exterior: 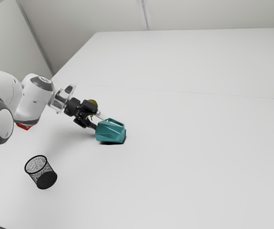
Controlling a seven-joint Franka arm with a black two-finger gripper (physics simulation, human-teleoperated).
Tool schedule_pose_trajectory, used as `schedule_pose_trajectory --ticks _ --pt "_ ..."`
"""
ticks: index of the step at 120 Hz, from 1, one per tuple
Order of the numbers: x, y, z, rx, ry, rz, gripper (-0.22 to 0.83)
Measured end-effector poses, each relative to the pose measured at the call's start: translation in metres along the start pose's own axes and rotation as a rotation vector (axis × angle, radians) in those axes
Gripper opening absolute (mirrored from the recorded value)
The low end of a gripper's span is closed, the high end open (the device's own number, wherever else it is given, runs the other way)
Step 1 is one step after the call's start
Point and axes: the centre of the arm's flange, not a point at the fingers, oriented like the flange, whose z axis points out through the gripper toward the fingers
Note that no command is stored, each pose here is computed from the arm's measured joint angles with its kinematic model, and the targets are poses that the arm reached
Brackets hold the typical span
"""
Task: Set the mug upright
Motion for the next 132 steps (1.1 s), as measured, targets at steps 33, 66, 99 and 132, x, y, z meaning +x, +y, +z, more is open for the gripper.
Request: schedule_pose_trajectory --ticks 33,66,99,132 --pt "-0.008 -0.003 0.012 -0.092 0.024 -0.030 0.59" --pt "-0.013 -0.005 0.019 -0.140 0.039 -0.027 0.40" --pt "-0.017 -0.008 0.026 -0.154 0.039 -0.016 0.19" --pt "-0.018 -0.010 0.027 -0.152 0.043 -0.008 -0.04"
